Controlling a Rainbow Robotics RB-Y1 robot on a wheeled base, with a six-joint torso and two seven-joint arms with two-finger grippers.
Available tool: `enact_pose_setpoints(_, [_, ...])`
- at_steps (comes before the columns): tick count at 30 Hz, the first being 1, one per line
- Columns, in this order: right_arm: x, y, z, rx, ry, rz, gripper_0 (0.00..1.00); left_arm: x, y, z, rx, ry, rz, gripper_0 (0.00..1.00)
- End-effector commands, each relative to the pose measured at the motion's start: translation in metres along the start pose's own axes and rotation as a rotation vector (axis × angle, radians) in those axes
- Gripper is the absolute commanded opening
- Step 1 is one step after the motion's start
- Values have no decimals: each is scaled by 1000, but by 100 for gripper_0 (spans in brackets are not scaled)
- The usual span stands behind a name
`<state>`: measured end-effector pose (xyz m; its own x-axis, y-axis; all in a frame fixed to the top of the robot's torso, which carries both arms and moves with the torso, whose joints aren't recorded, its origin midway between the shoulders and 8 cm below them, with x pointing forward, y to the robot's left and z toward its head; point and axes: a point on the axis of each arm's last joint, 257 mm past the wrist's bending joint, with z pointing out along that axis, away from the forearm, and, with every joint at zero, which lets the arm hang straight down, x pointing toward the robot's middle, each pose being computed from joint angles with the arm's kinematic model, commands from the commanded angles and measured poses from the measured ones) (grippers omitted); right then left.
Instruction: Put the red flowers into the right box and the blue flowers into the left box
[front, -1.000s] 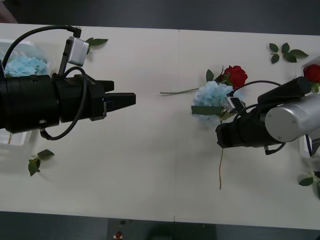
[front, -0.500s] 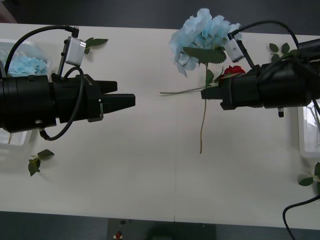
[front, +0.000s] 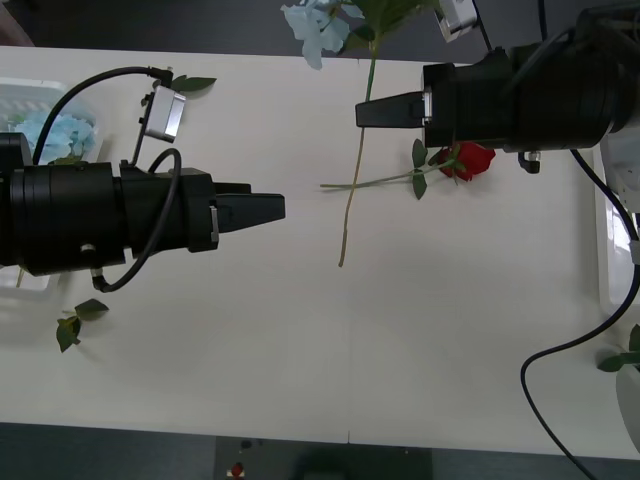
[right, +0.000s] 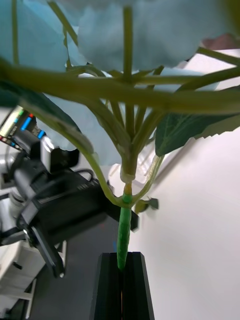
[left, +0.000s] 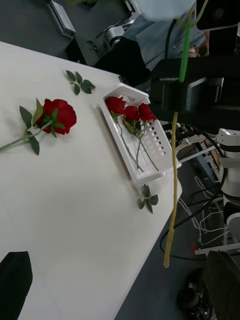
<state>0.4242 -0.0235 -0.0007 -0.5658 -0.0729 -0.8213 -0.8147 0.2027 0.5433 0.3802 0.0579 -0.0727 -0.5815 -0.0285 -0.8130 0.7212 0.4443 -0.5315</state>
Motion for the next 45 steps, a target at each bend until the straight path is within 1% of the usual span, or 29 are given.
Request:
enact_pose_setpoints(1, [-32,31,3,-95,-49,-34,0,-14,-24,17,25,-12,-9,100])
enact_pose_setpoints(9, [-53,55,8,-159,-87,-42,0,-36,-42,46,14,-15,-1,100])
enact_pose_setpoints(14, [-54,56,9,-163,-87,-38,0,-51,-63,50,46,-20,-31,100])
enact_pose_setpoints(19, [-54,56,9,-163,-87,-38,0,-51,-83,50,73,-10,-56,100])
enact_pose_setpoints(21, [-54,56,9,-163,-87,-38,0,-52,-77,49,47,-14,-28,100])
enact_pose_setpoints(28, [-54,56,9,-163,-87,-38,0,-49,-24,28,-117,-14,133,100])
enact_pose_setpoints(33, [-54,56,9,-163,-87,-38,0,-32,-3,15,-157,39,218,100])
enact_pose_setpoints(37, [-54,56,9,-163,-87,-38,0,-21,5,-1,-177,123,283,100])
enact_pose_setpoints(40, [-54,56,9,-163,-87,-38,0,-18,-3,-16,-152,173,253,100])
enact_pose_setpoints(45, [-54,56,9,-163,-87,-38,0,-19,-32,-37,-33,209,132,100])
